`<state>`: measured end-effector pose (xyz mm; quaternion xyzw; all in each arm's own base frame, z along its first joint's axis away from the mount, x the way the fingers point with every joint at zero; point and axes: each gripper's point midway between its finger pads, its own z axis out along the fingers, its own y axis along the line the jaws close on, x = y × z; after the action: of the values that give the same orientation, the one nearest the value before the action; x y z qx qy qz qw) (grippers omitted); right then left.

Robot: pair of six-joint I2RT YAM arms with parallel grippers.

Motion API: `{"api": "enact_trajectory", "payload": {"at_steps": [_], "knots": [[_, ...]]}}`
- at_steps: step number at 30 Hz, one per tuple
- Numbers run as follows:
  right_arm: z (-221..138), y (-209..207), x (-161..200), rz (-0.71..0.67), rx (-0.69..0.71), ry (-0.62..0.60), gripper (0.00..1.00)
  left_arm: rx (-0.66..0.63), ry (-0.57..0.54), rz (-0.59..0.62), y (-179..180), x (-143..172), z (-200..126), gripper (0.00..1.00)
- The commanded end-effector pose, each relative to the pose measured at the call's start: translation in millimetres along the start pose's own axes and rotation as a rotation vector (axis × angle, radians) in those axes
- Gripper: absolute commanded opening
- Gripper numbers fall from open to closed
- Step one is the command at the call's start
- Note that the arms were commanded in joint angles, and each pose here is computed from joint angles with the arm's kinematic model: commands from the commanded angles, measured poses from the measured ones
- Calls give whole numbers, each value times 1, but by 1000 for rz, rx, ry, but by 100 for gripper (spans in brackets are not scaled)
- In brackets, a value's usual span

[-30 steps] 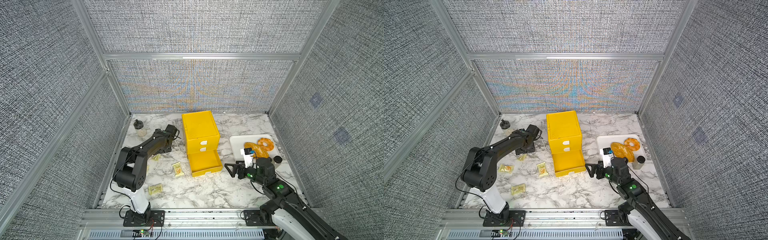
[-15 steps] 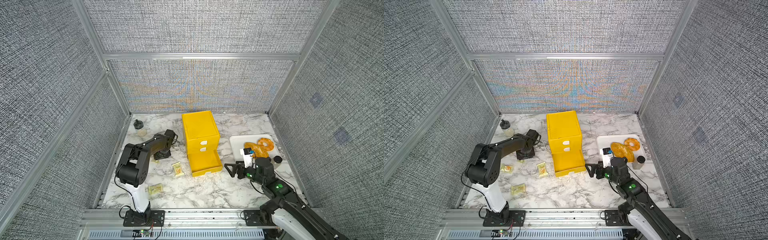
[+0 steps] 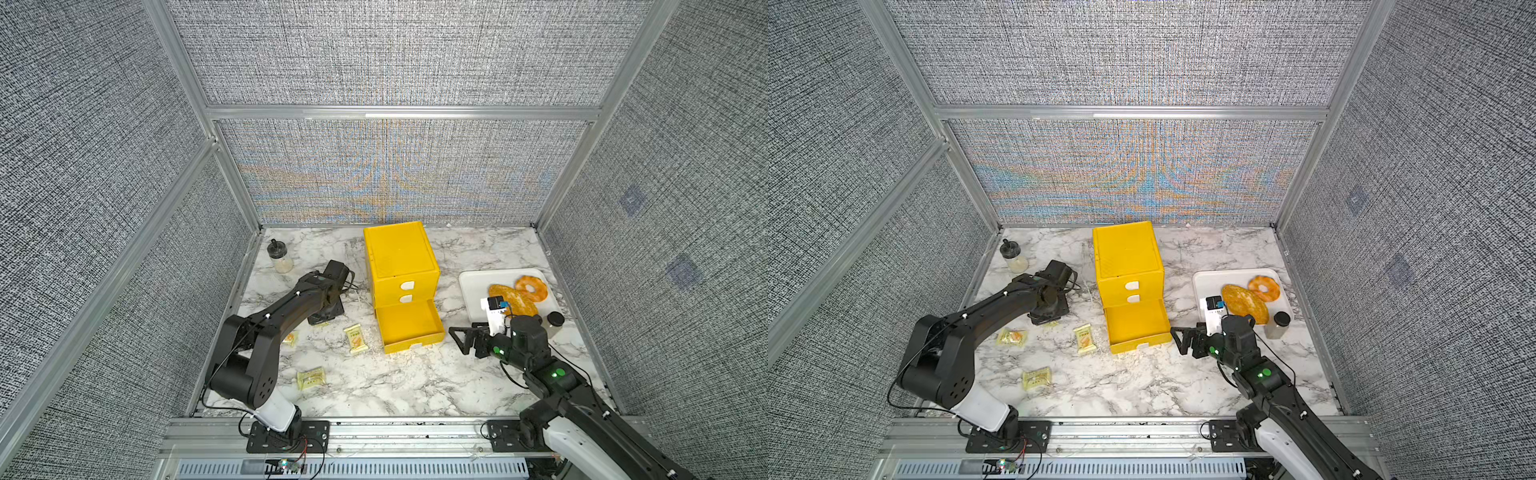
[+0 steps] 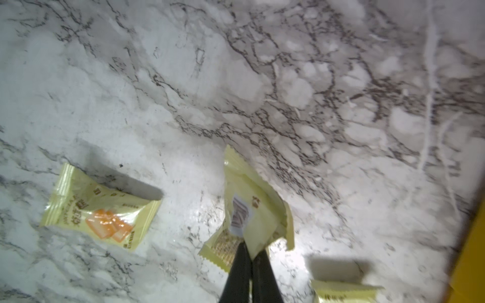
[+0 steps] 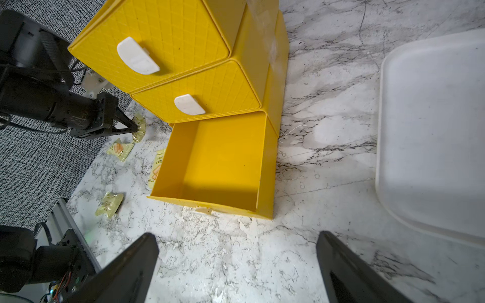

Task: Place the cookies into the drawer by color
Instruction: Pick up the cookie at the center of the board, then place the cookie in the drawer.

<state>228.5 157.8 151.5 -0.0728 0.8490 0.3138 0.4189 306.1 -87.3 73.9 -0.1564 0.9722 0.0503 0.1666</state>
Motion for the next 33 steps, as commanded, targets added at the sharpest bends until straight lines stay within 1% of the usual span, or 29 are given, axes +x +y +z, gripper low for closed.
{"api": "enact_trajectory", "payload": {"at_steps": [1,5,8,11,14,20,26,28,29,32,33], "knots": [[0,2,-2,6,-12,-16,99,65,-28,7,-13,12,-27,0],[-1,0,-1,9,-6,-17,99,180,-109,29,-34,29,-69,0],[-2,0,0,14,-4,-18,99,264,-155,39,-47,42,-95,0],[-2,-1,0,18,-2,-19,99,348,-190,59,-64,56,-114,0],[-1,-2,1,24,3,-19,99,404,-197,85,-82,67,-124,0],[-2,-2,2,33,0,-19,99,454,-231,150,-119,83,-138,0],[-3,-2,2,39,0,-19,99,441,-239,227,-157,92,-138,0],[-3,-2,2,40,1,-20,99,415,-241,244,-165,93,-133,0],[-3,-2,3,40,1,-18,99,407,-243,244,-166,92,-132,3],[-3,-2,4,43,-1,-14,99,372,-259,245,-165,88,-129,28],[-2,-2,5,44,1,-12,99,373,-263,248,-165,88,-129,32]]}}
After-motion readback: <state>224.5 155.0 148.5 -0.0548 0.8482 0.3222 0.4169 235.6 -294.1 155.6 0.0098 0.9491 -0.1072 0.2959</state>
